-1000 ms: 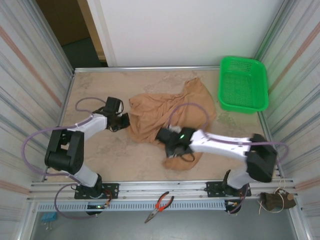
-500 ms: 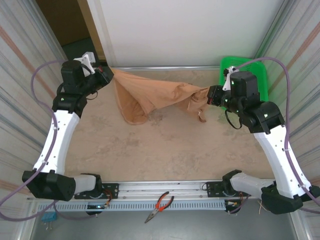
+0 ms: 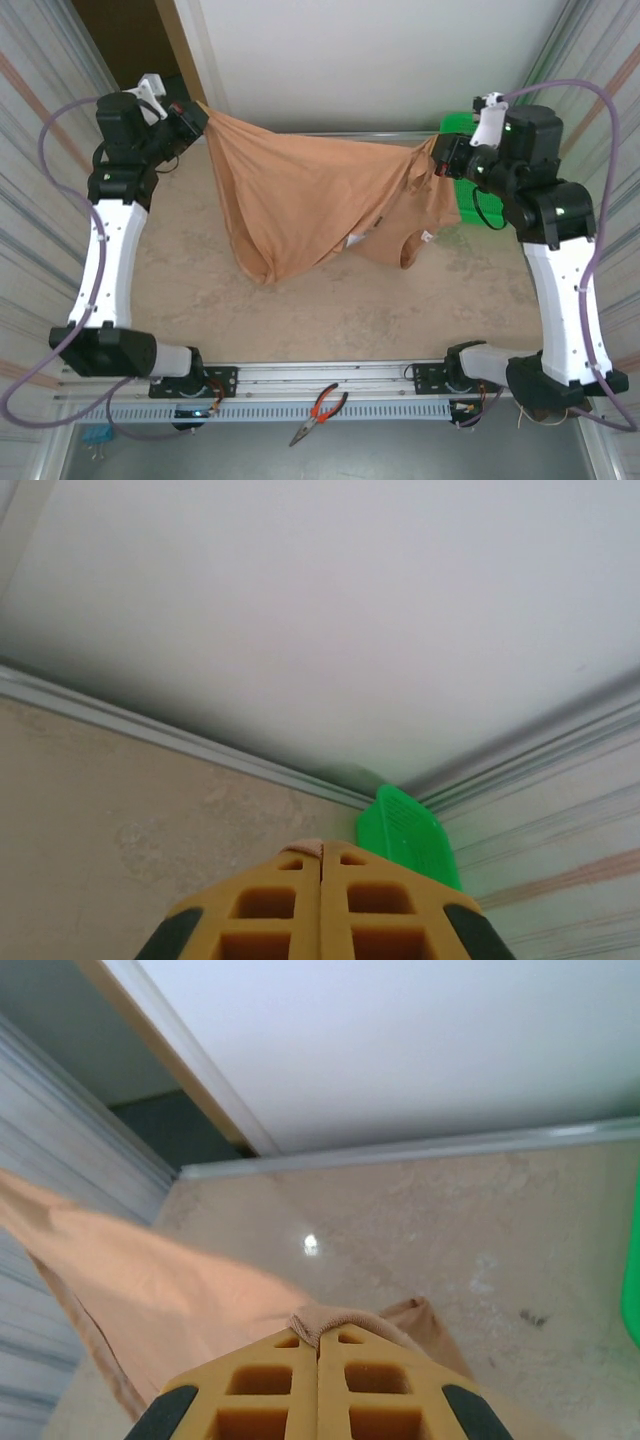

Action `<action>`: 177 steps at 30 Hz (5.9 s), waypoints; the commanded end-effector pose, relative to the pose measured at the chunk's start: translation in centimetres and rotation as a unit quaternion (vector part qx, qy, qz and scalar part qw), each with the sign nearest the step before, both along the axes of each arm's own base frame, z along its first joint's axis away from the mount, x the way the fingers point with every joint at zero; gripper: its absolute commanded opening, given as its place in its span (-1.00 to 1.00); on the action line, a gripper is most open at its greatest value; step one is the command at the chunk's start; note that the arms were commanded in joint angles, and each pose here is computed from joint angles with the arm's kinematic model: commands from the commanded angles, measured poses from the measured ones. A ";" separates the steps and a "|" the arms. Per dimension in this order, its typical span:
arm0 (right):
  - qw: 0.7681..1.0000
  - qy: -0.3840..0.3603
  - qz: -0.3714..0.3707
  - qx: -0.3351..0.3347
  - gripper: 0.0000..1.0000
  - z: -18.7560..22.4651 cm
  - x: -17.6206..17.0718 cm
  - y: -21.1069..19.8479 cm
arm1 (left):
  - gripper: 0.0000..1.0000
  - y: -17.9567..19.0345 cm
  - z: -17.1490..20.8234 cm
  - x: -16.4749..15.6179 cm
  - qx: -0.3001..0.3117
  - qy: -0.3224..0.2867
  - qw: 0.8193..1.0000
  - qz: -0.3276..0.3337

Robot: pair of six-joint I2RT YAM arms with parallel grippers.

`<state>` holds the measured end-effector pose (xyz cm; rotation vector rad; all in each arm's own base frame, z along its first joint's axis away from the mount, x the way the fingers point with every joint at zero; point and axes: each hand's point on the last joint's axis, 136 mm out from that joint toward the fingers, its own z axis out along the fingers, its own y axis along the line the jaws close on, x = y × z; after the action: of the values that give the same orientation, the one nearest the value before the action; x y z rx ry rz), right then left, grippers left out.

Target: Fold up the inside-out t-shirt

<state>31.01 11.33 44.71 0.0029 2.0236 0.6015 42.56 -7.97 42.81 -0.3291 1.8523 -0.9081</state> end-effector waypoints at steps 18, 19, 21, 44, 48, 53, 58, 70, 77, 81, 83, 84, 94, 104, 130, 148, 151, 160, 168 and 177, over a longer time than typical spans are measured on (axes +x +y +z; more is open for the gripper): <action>0.978 0.207 -0.002 -0.006 -1.00 -22.5 0.9 0.9 | 0.00 -5.4 -27.4 -1.6 0.099 0.258 0.956 -0.097; 0.978 0.210 -0.003 -0.007 -1.00 -22.8 0.9 0.9 | 0.00 -5.6 -28.3 -2.1 0.115 0.266 0.952 -0.097; 0.977 0.215 -0.002 -0.009 -1.00 -23.3 0.9 0.9 | 0.00 -5.5 -30.3 -2.7 0.141 0.286 0.943 -0.094; 0.975 0.221 -0.004 -0.003 -1.00 -24.4 0.9 1.0 | -0.01 -4.6 -39.0 -3.9 0.208 0.359 0.904 -0.100; 0.976 0.218 -0.003 -0.001 -1.00 -24.1 1.0 1.1 | -0.04 -5.1 -39.6 -4.1 0.202 0.366 0.902 -0.106; 0.977 0.215 -0.003 0.003 -1.00 -23.7 1.1 1.1 | -0.14 -5.5 -40.0 -4.2 0.193 0.366 0.904 -0.110; 0.979 0.204 -0.003 0.002 -1.00 -22.9 1.5 1.2 | -1.00 -6.5 -38.2 -3.3 0.175 0.341 0.915 -0.124; 0.998 -0.001 0.029 0.063 -1.00 -0.7 5.0 -0.8 | -1.00 -1.4 3.7 1.8 0.070 -0.049 0.995 -0.049; 0.996 -0.036 0.023 0.075 -1.00 2.6 2.2 -1.9 | -1.00 1.1 5.7 -0.9 0.031 -0.070 0.997 -0.022; 0.992 -0.080 0.031 0.095 -1.00 6.3 -0.6 -2.3 | -1.00 1.5 7.6 -3.4 0.005 -0.094 0.995 -0.018; 0.986 -0.124 0.039 0.099 -1.00 9.8 -2.9 -2.4 | -1.00 1.5 9.9 -5.3 0.001 -0.123 0.992 -0.014; 0.984 -0.140 0.043 0.099 -1.00 10.9 -3.8 -2.4 | -1.00 1.6 11.0 -6.0 0.002 -0.136 0.991 -0.009; 0.990 -0.100 0.027 0.096 -1.00 7.1 0.2 -2.9 | -1.00 2.7 6.3 -2.1 0.019 -0.077 0.997 0.014; 0.995 -0.046 -0.007 0.090 -1.00 2.0 13.7 -4.3 | -1.00 3.3 -0.8 11.0 0.009 -0.002 1.000 0.006; 0.986 0.116 0.028 0.119 -1.00 -18.9 -1.8 1.2 | -1.00 2.7 -21.9 -1.9 0.038 0.171 0.984 -0.015; 0.959 0.275 -0.052 0.039 0.17 -32.0 -11.2 0.3 | -1.00 5.7 -34.0 -9.9 0.086 0.326 0.939 0.067; 0.946 0.319 -0.060 0.012 0.16 -33.9 -12.9 0.2 | -1.00 5.7 -34.2 -9.9 0.079 0.331 0.937 0.074; 0.949 0.297 -0.102 -0.014 0.28 -33.2 -7.5 -0.4 | -0.56 5.4 -33.3 -10.6 0.069 0.326 0.940 0.073; 0.947 0.288 -0.142 -0.004 0.19 -31.8 5.5 -0.4 | 0.19 5.9 -25.7 -9.2 0.070 0.238 0.964 0.093; 0.925 0.327 -0.185 0.046 0.02 -36.3 17.9 0.3 | 0.22 1.0 -26.9 4.4 0.061 0.239 0.969 -0.016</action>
<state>46.92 11.15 9.36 0.6540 2.5350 0.4566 44.08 -4.51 17.46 -0.5723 2.2999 -0.7193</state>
